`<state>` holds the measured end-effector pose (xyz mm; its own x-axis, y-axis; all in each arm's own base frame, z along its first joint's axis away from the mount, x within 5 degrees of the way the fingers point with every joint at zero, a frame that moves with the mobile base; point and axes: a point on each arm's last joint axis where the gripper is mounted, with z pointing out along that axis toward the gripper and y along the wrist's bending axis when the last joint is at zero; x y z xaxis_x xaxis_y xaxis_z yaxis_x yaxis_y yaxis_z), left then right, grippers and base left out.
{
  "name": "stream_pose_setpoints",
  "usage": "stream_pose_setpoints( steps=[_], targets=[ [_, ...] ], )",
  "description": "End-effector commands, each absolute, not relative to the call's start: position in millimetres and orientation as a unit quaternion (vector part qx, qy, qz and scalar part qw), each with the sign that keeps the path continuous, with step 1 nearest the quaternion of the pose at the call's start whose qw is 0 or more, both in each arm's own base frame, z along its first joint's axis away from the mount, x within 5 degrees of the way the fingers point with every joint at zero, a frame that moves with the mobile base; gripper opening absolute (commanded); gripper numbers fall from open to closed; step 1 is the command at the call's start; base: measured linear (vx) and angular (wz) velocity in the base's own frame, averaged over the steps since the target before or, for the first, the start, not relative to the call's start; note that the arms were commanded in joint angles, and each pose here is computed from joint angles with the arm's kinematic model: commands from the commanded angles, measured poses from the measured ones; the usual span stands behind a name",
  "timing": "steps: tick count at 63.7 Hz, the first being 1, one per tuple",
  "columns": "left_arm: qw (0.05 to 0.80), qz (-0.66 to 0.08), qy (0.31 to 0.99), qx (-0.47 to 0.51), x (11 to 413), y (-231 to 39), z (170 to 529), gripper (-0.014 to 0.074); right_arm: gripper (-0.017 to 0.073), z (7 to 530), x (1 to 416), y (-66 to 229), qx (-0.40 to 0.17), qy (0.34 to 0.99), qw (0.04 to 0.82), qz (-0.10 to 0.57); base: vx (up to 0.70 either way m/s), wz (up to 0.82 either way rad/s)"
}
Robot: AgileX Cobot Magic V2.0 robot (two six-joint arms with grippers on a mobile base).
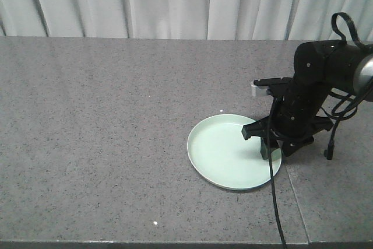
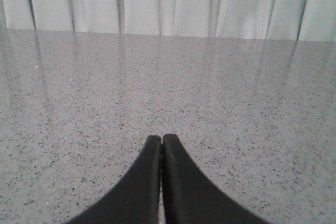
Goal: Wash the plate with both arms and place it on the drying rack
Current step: 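Move the right gripper down over the rim of the pale green plate, then close the right gripper on the plate rim and lift it up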
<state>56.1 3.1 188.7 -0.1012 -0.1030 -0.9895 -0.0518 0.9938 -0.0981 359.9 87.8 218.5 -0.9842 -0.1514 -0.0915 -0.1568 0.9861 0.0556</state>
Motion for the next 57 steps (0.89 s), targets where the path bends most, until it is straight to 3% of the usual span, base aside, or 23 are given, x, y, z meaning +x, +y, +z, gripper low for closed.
stream_pose_setpoints(
  steps=[1, 7, 23, 42, 57],
  targets=[
    [0.694, -0.026, 0.717, -0.051, 56, 2, 191, -0.0006, 0.0322, 242, 362, 86, -0.078, 0.993, 0.086, 0.035, 0.00, 0.00],
    [0.694, -0.026, 0.717, -0.051, 56, 2, 191, -0.0006, 0.0260, 242, 362, 86, -0.078, 0.992, 0.088, 0.035, 0.00, 0.00],
    [0.694, -0.026, 0.717, -0.051, 56, 2, 191, -0.0006, -0.0013, 243, 364, 86, -0.078, 0.991, 0.099, 0.035, 0.00, 0.00],
    [0.694, -0.026, 0.717, -0.051, 56, 2, 191, -0.0006, -0.0008, 243, 360, 83, -0.081, 0.987, 0.135, 0.030, 0.00, 0.00],
    [0.694, -0.026, 0.717, -0.051, 56, 2, 191, -0.0006, -0.0006, 259, 323, 76, -0.069, 0.956, 0.279, 0.060, 0.00, 0.00]
  ],
)
